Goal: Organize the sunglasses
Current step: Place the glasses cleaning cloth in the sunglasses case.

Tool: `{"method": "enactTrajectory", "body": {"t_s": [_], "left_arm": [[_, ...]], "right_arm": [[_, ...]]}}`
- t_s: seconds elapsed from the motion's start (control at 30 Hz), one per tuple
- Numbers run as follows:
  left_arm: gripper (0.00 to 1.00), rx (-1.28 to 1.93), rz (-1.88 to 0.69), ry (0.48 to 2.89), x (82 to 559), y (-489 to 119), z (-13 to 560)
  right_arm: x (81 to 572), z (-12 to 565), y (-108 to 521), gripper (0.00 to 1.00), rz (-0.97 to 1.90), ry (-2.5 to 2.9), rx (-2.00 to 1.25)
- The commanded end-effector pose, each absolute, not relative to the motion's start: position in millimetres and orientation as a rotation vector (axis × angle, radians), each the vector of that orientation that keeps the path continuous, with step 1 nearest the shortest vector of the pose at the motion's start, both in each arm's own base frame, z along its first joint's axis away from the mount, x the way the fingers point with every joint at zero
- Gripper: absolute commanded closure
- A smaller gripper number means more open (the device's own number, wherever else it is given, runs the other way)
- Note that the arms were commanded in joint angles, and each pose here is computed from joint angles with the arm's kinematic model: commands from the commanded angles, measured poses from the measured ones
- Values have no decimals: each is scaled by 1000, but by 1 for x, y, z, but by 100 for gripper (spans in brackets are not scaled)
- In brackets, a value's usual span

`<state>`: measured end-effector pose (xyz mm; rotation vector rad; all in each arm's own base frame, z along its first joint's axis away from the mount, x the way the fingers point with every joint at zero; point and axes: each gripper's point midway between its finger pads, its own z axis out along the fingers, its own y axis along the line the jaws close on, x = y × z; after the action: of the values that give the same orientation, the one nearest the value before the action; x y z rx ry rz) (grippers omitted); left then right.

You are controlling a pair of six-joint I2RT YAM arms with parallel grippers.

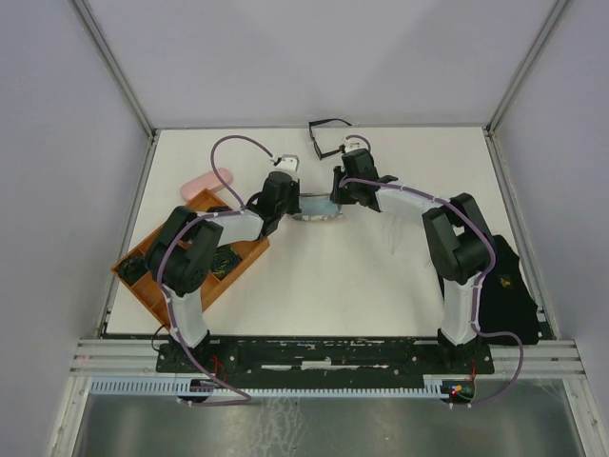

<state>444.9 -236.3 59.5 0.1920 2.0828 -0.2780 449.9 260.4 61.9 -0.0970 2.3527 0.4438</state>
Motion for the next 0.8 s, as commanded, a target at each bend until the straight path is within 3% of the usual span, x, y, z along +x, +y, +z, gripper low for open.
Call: {"method": "enactTrajectory", "body": {"t_s": [0.0,0.37,0.77], "left_arm": [[97,163,-296,1943,461,-237,107],[97,149,-265,1942,465,-233,105],[73,139,-260,1949,468,-233,104]], "right_arm": [[458,70,259,73,441,2307,-83],[458,72,258,70,438,2299,-78],[457,81,255,59,441,2278,-78]]}}
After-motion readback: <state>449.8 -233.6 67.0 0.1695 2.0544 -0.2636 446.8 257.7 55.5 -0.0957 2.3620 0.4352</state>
